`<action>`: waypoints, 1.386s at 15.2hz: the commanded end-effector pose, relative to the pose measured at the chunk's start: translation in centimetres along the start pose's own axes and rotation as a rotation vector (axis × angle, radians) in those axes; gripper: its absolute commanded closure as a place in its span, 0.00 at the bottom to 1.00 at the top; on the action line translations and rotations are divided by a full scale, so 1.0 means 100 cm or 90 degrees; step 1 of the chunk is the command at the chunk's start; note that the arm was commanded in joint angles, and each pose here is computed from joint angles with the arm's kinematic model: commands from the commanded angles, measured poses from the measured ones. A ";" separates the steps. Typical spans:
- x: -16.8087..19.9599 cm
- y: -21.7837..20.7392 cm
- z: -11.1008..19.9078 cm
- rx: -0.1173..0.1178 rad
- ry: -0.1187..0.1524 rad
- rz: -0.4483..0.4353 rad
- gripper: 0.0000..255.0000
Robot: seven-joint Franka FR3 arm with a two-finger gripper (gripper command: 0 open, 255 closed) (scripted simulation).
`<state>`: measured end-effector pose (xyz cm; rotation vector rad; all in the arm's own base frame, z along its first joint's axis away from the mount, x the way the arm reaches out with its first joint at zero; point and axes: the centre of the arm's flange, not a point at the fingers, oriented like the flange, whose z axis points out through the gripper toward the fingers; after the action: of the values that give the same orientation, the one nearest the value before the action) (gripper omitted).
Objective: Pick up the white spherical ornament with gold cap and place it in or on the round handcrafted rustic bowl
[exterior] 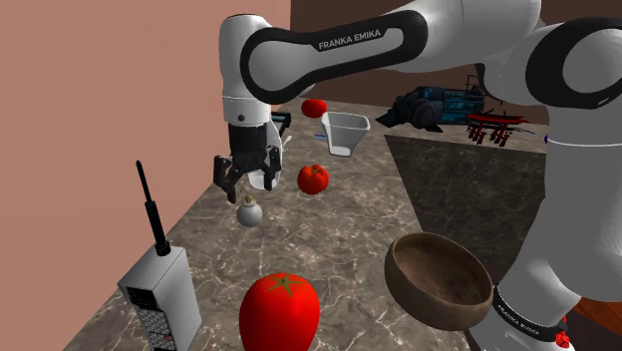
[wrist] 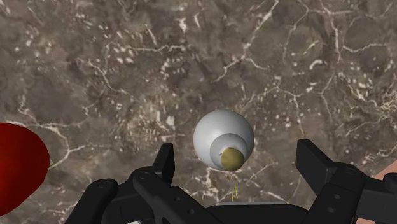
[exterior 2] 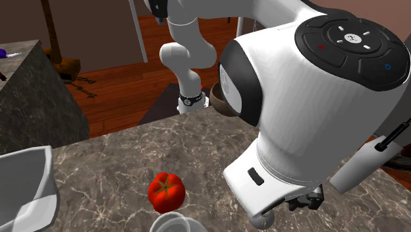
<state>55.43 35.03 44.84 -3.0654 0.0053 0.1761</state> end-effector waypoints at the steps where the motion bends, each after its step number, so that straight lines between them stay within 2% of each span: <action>1: 0.000 0.000 0.000 0.000 0.000 0.000 1.00; 10: 0.000 0.000 0.000 0.000 0.000 0.000 1.00; 21: -0.007 -0.004 -0.057 0.000 0.000 0.000 1.00</action>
<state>55.36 35.15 50.00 -3.0655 0.0053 0.1759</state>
